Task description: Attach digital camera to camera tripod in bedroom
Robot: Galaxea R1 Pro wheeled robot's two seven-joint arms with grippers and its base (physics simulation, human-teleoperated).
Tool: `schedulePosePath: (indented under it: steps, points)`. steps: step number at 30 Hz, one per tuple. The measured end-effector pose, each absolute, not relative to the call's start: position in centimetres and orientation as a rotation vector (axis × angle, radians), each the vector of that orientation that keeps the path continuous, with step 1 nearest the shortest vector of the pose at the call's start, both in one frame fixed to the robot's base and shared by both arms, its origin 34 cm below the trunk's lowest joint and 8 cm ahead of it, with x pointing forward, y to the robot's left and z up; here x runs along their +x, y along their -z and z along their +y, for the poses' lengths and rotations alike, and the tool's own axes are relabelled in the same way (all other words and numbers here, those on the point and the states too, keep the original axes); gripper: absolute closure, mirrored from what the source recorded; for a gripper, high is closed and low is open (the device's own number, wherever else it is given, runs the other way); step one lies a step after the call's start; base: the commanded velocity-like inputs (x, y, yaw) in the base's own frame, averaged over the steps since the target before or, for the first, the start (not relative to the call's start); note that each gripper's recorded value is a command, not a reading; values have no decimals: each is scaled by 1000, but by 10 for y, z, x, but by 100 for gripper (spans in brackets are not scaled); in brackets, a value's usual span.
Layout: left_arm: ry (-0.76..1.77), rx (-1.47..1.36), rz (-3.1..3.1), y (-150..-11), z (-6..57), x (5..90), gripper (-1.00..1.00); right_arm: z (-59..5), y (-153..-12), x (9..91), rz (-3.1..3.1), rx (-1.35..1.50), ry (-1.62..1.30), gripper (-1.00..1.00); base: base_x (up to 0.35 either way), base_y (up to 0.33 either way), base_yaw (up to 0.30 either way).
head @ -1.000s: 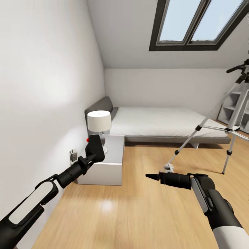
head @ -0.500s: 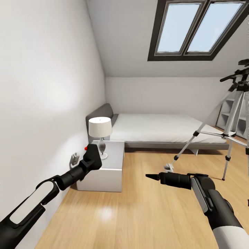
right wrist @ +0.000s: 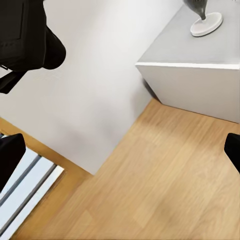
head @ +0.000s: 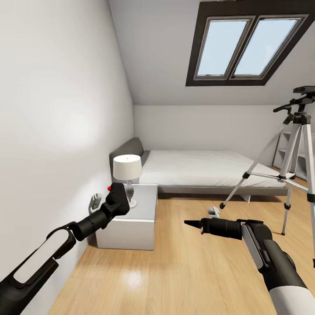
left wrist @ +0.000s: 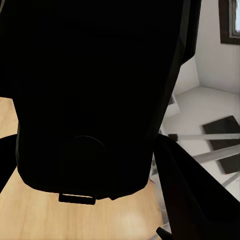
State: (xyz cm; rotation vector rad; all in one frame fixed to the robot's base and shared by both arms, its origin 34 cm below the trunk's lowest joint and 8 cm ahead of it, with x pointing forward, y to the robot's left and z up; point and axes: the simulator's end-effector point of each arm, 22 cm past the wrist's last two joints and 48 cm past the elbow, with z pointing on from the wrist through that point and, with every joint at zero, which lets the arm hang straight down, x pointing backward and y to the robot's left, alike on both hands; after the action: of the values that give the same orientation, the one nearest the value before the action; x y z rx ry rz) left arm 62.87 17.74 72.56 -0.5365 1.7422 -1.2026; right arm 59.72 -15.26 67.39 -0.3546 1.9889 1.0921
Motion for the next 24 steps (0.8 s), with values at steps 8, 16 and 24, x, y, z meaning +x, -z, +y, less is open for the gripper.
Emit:
schedulePosePath:
  steps: [8,16,24]
  points:
    - [1202,-536,1742,-744,177,634,100,-153,-692,602,1990,-355,-1091,-100,0,0,0]
    - [1203,-536,1743,-761,177,638,100,-153,-709,607,1990,-355,-1090,-100,0,0,0]
    - [1203,-536,1743,-779,177,643,100,-153,-727,611,1991,-355,-1090,-100,0,0,0]
